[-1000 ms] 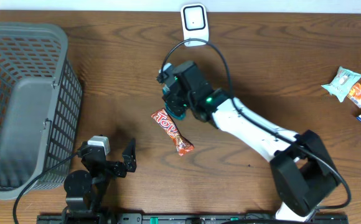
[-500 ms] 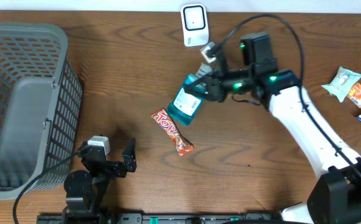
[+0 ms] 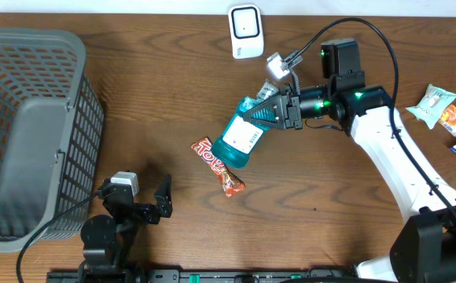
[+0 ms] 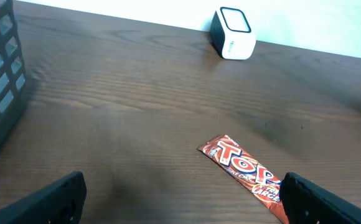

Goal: Scan the item barcode
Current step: 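Hold the mouthwash bottle in front of the white scanner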

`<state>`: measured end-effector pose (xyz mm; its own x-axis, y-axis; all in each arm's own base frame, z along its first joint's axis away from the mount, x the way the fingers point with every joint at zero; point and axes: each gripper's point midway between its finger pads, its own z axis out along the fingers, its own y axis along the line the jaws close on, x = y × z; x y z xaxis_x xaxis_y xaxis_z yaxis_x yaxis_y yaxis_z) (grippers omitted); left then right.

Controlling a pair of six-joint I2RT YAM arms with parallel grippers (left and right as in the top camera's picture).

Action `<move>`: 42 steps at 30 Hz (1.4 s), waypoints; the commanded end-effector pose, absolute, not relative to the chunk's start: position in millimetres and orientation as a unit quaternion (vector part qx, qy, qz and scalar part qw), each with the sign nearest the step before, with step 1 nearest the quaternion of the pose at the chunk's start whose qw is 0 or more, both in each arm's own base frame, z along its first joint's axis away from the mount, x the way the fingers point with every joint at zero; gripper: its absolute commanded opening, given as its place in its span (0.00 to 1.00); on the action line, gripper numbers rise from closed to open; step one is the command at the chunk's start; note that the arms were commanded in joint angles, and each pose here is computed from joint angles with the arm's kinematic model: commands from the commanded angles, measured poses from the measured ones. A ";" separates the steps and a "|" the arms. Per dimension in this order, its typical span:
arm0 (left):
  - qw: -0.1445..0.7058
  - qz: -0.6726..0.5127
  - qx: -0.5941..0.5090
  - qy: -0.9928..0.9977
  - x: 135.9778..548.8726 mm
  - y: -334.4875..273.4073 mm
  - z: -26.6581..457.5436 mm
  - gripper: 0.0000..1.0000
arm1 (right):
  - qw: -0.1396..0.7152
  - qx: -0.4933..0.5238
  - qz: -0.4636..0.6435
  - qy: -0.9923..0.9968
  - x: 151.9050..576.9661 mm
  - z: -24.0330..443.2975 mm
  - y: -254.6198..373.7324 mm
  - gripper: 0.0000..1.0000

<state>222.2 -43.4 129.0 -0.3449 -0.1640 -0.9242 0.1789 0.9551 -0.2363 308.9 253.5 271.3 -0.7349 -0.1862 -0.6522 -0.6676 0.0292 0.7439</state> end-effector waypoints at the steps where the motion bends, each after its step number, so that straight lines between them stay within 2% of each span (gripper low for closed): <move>1: 0.558 -0.155 0.004 0.815 220.4 -45.0 118.0 0.98 | 0.232 -0.344 0.609 0.676 308.9 283.6 254.5 0.10; 9: 0.558 -0.155 0.004 0.815 220.4 -45.0 118.0 0.98 | 0.297 -0.311 0.414 0.802 358.8 227.9 254.3 0.12; 17: 0.558 -0.155 0.004 0.815 220.4 -45.0 118.0 0.98 | 0.363 -0.266 0.219 0.865 399.7 203.4 237.9 0.17; 26: 0.558 -0.155 0.004 0.815 220.4 -45.0 118.0 0.98 | 0.460 -0.196 0.055 0.864 449.0 221.8 197.9 0.11; 31: 0.558 -0.155 0.004 0.815 220.4 -45.0 118.0 0.98 | 0.479 -0.197 -0.008 0.855 476.4 229.3 190.0 0.17; 42: 0.558 -0.155 0.004 0.815 220.4 -45.0 118.0 0.99 | 0.473 -0.200 -0.181 0.839 591.1 221.6 198.0 0.13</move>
<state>222.2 -43.4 129.1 -0.3446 -0.1640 -0.9243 0.1790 0.9551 -0.2362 563.0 202.7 197.5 -0.5134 -0.4433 -0.7348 -0.2708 0.8962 -0.3515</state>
